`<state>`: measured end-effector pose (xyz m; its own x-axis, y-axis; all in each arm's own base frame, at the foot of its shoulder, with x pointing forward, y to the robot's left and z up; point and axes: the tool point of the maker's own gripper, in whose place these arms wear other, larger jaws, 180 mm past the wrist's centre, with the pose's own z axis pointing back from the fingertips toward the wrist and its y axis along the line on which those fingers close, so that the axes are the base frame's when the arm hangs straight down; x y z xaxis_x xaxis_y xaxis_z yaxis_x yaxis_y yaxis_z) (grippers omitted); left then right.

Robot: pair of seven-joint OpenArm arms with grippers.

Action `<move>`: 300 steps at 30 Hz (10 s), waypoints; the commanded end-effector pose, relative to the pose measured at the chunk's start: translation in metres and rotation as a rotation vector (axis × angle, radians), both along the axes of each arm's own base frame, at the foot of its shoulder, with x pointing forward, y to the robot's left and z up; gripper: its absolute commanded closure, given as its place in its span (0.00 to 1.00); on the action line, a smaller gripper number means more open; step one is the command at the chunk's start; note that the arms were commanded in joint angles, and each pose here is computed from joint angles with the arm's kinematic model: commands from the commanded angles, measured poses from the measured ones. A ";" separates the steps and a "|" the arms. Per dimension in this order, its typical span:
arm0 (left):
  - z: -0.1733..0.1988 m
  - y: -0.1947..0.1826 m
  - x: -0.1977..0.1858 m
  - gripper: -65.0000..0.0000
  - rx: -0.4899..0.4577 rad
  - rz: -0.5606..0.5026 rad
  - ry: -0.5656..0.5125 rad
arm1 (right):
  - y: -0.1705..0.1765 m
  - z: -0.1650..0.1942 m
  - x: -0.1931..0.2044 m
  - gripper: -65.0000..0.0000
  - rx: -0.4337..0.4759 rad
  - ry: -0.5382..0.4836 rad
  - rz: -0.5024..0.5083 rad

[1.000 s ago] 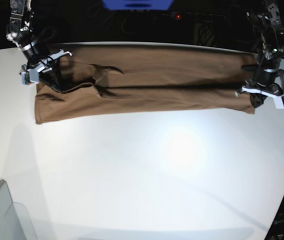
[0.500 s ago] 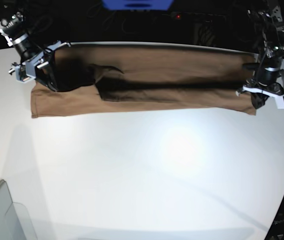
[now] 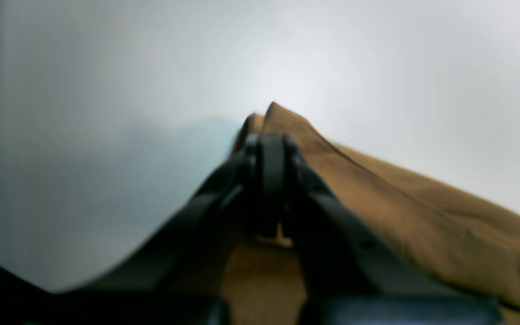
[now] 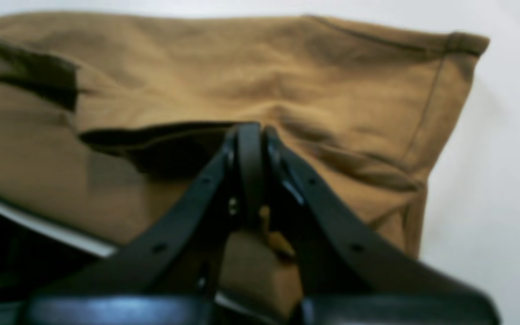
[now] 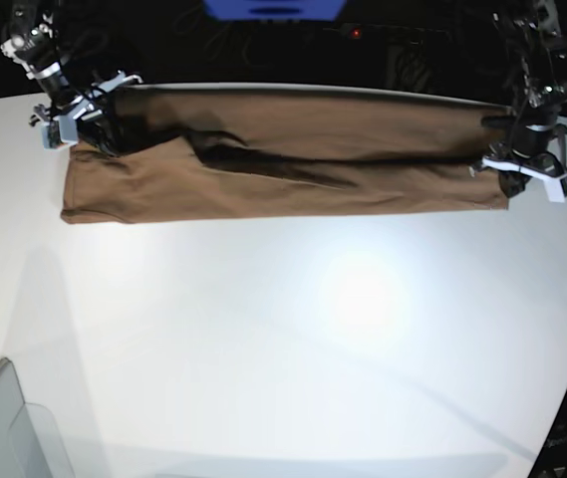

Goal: Layout the t-shirt on the table in an organized manner, then fold the t-shirt properly
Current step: 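Regrasp the strip ends with both grippers and straighten the strip, then grasp the strip end with the left gripper and fold it toward the right gripper, then press the folded layer flat with the left gripper and release, then grasp the strip end with the right gripper and fold it toward the left gripper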

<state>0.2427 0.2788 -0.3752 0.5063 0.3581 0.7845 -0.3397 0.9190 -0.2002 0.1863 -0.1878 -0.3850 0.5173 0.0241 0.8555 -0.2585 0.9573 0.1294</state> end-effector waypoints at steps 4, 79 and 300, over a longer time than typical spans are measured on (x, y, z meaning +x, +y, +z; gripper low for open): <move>-0.002 0.008 0.000 1.00 0.014 0.011 -0.003 | -0.002 0.005 0.004 1.00 0.018 -0.030 -0.003; 0.032 -0.021 0.010 1.00 0.007 -0.076 -0.038 | 0.056 -0.052 0.013 0.67 0.060 0.097 0.154; -0.040 -0.146 0.025 0.61 -0.129 -0.336 0.171 | 0.064 0.091 0.058 1.00 0.013 -0.259 0.008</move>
